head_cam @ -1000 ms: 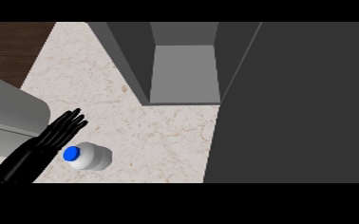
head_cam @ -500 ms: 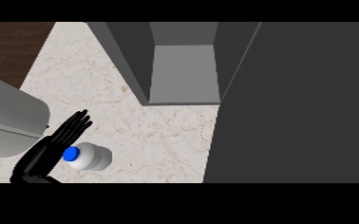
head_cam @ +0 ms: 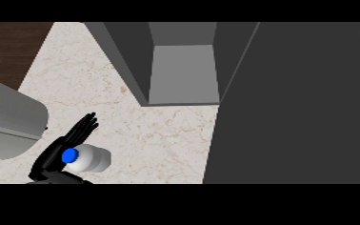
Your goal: Pick up the bottled water, place it into the cabinet and close the cabinet
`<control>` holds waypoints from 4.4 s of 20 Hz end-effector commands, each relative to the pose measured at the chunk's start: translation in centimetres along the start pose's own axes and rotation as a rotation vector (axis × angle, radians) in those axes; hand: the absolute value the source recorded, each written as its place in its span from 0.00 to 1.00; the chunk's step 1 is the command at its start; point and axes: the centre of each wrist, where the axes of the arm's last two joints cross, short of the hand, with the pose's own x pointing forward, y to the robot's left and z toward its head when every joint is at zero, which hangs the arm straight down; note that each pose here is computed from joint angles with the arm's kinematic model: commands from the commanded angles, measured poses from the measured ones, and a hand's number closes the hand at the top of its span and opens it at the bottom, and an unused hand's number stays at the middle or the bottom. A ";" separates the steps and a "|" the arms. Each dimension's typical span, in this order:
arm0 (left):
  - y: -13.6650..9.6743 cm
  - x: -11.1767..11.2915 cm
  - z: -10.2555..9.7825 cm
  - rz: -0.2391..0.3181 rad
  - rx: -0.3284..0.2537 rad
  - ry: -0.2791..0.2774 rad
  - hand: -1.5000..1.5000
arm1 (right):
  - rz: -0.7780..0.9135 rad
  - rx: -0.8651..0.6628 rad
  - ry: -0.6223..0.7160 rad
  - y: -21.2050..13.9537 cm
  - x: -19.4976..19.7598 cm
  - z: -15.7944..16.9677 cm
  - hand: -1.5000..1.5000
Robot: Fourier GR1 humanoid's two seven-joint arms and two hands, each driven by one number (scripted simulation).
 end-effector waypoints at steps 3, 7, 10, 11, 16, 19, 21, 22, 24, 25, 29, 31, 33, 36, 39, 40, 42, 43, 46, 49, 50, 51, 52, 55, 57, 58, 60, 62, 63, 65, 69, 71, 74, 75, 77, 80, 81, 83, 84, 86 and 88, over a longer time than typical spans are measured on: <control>0.8 -2.0 0.3 0.089 -0.070 -0.085 0.00 | 0.025 -0.009 -0.079 -0.6 2.9 2.3 0.00; 0.8 -2.4 -0.3 0.141 -0.064 -0.099 0.00 | 0.016 -0.011 -0.078 -0.5 2.4 2.5 0.00; -1.5 -2.8 -3.0 0.161 -0.087 -0.109 0.00 | -0.018 -0.039 -0.077 -0.2 2.7 1.6 0.00; -1.9 -3.6 -2.4 0.159 -0.079 -0.111 0.00 | 0.002 -0.047 -0.088 -0.7 1.9 1.2 0.00; -1.3 -3.8 -2.7 0.199 -0.086 -0.095 0.00 | 0.008 -0.045 -0.070 -0.2 2.1 2.2 0.00; -1.5 -4.0 -3.2 0.224 -0.099 -0.091 0.00 | 0.000 -0.040 -0.077 -0.5 2.6 2.8 0.00; -2.7 -5.0 -2.8 0.237 -0.107 -0.083 0.00 | 0.010 -0.049 -0.063 -0.7 1.9 2.7 0.00; -1.6 -4.0 -3.5 0.248 -0.122 -0.079 1.00 | 0.013 -0.058 -0.051 -1.2 2.3 3.4 0.00; -2.2 -3.9 -4.2 0.287 -0.179 -0.068 1.00 | 0.018 -0.067 -0.070 -0.8 2.1 2.7 0.00; -3.5 -4.5 -4.4 0.299 -0.198 -0.043 1.00 | 0.006 -0.084 -0.067 -1.5 1.6 2.2 0.00; -4.3 -4.2 -5.1 0.267 -0.215 -0.097 1.00 | 0.034 -0.072 -0.062 -1.7 2.3 3.1 0.00; -5.3 -4.1 -4.8 0.188 -0.213 -0.192 1.00 | 0.022 -0.086 -0.057 -1.6 1.4 2.4 0.00; -5.4 -3.9 -4.8 0.149 -0.207 -0.235 1.00 | 0.036 -0.089 -0.057 -2.2 1.0 2.8 0.00; -4.8 -3.3 -6.5 0.110 -0.049 -0.250 1.00 | 0.055 -0.098 -0.076 -2.7 1.4 2.2 0.00; -9.1 -4.5 -8.3 0.164 0.244 -0.237 1.00 | 0.059 -0.110 -0.061 -2.3 1.4 3.3 0.00; -8.9 -4.4 -8.6 0.168 0.321 -0.234 1.00 | 0.084 -0.130 -0.055 -2.8 0.8 2.8 0.00; -9.9 -4.5 -10.0 0.157 0.318 -0.257 1.00 | 0.094 -0.141 -0.056 -3.3 0.5 2.9 0.00; -9.8 -3.2 -11.5 0.200 0.308 -0.269 1.00 | 0.110 -0.134 -0.048 -3.4 1.6 3.5 0.00; -10.2 -2.0 -13.8 0.264 0.265 -0.313 1.00 | 0.119 -0.156 -0.052 -5.0 1.1 3.4 0.00; -10.6 -1.2 -14.3 0.301 0.247 -0.330 1.00 | 0.116 -0.171 -0.048 -6.1 0.4 4.1 0.00; -10.8 -0.3 -15.0 0.307 0.228 -0.340 1.00 | 0.105 -0.192 -0.063 -5.7 0.5 4.1 0.00; -10.8 0.6 -16.4 0.280 0.223 -0.336 1.00 | 0.115 -0.188 -0.068 -6.4 0.4 4.0 0.00; -11.0 1.9 -17.5 0.300 0.201 -0.336 1.00 | 0.110 -0.174 -0.047 -6.1 0.0 3.9 0.00; -12.2 2.7 -18.3 0.312 0.211 -0.332 1.00 | 0.126 -0.170 -0.070 -7.1 1.0 4.3 0.00; -12.7 3.9 -19.3 0.341 0.208 -0.323 1.00 | 0.123 -0.221 -0.083 -7.3 0.0 4.0 0.00; -13.2 3.0 -18.2 0.331 0.212 -0.320 1.00 | 0.125 -0.233 -0.050 -8.4 -1.1 4.3 0.00; -13.9 3.6 -18.9 0.338 0.215 -0.322 1.00 | 0.122 -0.230 -0.075 -9.6 -1.5 3.6 0.00; -14.2 4.5 -19.7 0.323 0.235 -0.348 1.00 | 0.117 -0.224 -0.053 -9.7 -1.0 4.0 0.00; -14.2 6.6 -21.0 0.313 0.229 -0.340 1.00 | 0.125 -0.212 -0.065 -9.6 -1.6 4.0 0.00; -14.7 6.3 -20.9 0.310 0.225 -0.352 1.00 | 0.117 -0.210 -0.066 -9.5 -1.5 4.0 0.00; -15.7 7.0 -21.2 0.265 0.231 -0.323 1.00 | 0.107 -0.226 -0.072 -10.5 -1.4 4.0 0.00; -16.3 7.7 -21.6 0.270 0.227 -0.330 1.00 | 0.114 -0.219 -0.061 -11.1 -2.3 3.9 0.00; -16.7 9.0 -22.3 0.270 0.237 -0.339 1.00 | 0.119 -0.211 -0.064 -12.0 -2.6 3.4 0.00; -16.7 9.2 -22.6 0.262 0.252 -0.323 1.00 | 0.093 -0.197 -0.077 -11.6 -2.2 3.2 0.00; -16.7 10.2 -22.9 0.258 0.291 -0.340 1.00 | 0.105 -0.202 -0.061 -12.5 -2.4 3.6 0.00; -16.9 10.4 -23.1 0.188 0.338 -0.319 1.00 | 0.089 -0.196 -0.067 -12.8 -2.8 3.7 0.00; -17.3 10.3 -23.0 0.176 0.348 -0.326 1.00 | 0.102 -0.177 -0.063 -13.0 -2.5 3.3 0.00; -17.1 9.9 -22.9 0.150 0.382 -0.298 1.00 | 0.098 -0.172 -0.071 -13.5 -2.2 3.5 0.00; -17.3 10.4 -23.1 0.148 0.375 -0.300 1.00 | 0.103 -0.177 -0.074 -13.9 -2.2 3.1 0.00; -16.4 9.8 -22.8 0.113 0.423 -0.285 1.00 | 0.080 -0.160 -0.092 -14.0 -2.2 3.5 0.00; -16.7 10.0 -22.9 0.106 0.446 -0.265 1.00 | 0.083 -0.152 -0.068 -14.2 -2.5 3.5 0.00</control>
